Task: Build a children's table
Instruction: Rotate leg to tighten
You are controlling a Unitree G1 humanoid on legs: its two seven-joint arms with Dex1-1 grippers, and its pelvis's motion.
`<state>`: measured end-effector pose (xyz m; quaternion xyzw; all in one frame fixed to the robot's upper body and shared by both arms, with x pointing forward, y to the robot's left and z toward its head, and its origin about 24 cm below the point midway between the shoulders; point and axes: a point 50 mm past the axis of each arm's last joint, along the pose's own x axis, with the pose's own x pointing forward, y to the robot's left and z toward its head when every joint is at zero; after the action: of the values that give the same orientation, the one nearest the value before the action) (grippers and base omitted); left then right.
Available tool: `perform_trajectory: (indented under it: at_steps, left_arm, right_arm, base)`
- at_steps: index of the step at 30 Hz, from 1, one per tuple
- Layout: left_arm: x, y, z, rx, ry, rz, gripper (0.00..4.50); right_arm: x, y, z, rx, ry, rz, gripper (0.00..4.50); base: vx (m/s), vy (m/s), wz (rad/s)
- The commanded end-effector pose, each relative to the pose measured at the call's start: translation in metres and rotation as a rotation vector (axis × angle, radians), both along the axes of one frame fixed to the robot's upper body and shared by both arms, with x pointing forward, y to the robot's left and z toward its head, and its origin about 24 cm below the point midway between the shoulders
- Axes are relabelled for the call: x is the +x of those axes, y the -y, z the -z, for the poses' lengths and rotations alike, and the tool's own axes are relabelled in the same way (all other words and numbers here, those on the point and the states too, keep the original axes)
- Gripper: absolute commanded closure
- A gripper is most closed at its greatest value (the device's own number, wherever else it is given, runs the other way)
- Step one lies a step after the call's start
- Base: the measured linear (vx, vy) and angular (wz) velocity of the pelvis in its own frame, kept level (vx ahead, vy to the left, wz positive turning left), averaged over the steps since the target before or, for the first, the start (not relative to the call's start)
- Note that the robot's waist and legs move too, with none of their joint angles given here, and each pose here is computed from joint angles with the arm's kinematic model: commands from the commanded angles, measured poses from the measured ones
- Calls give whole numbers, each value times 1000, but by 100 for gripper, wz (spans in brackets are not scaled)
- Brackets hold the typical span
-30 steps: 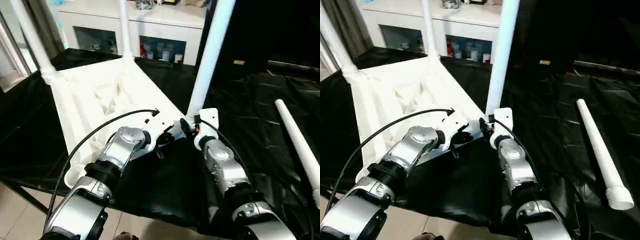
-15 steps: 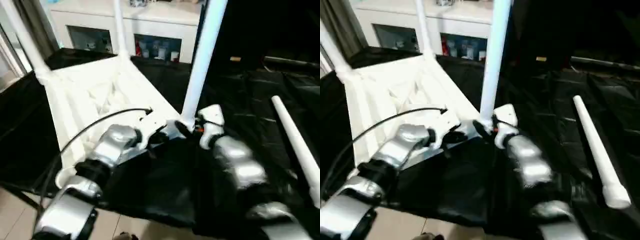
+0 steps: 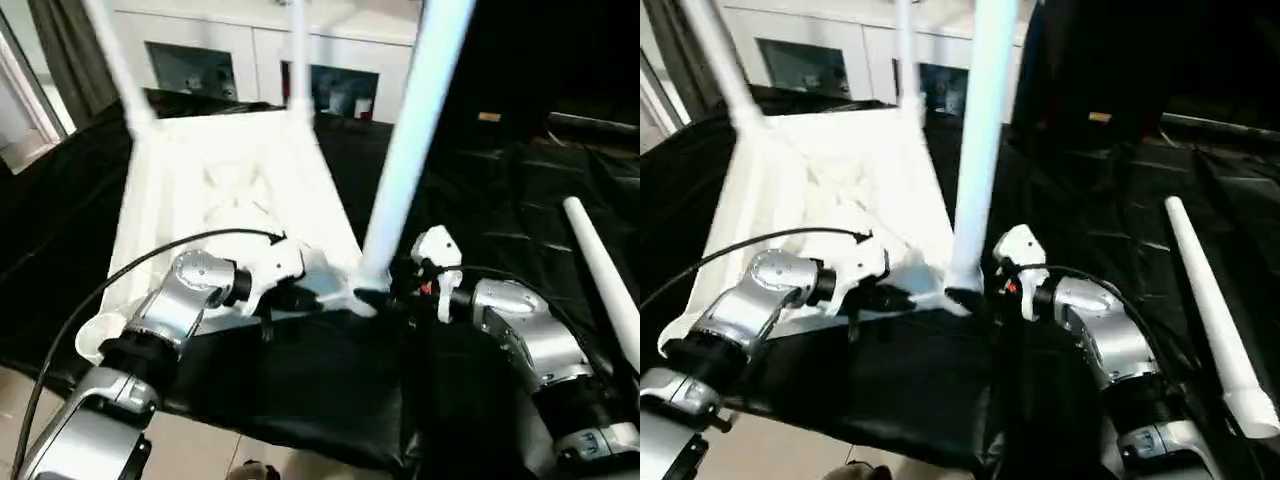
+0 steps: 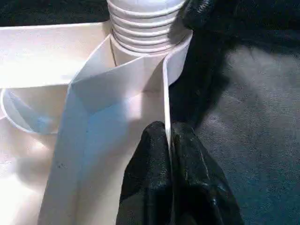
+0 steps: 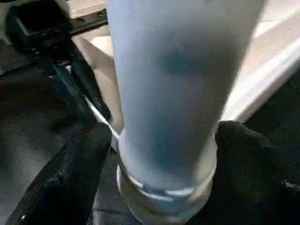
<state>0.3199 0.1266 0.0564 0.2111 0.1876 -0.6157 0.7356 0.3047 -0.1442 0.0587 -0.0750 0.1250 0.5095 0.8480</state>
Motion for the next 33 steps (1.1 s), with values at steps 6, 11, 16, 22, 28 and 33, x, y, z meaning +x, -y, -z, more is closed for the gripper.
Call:
perform_trajectory:
  at_steps: [6,11,16,22,28,33]
  left_arm:
    - [-7,8,1,1,-8,79,450]
    - [-8,8,1,-1,-12,79,450]
    - [-7,8,1,0,-12,76,450]
    - [6,14,3,-19,5,-92,450]
    - [28,34,3,-36,38,-338,450]
    - [32,56,2,-35,49,-400,450]
  right_arm:
    - [-3,1,0,-6,-23,-35,121]
    - [-5,1,3,-29,-33,-49,156]
    - [-5,0,4,-39,-31,-48,176]
    - [7,1,24,-4,-51,247,181]
    - [10,-19,47,40,-133,530,182]
    - [13,-43,52,29,-133,645,182]
  base:
    - [0,0,0]
    - [0,0,0]
    - [0,0,0]
    - [0,0,0]
    - [0,0,0]
    - [0,0,0]
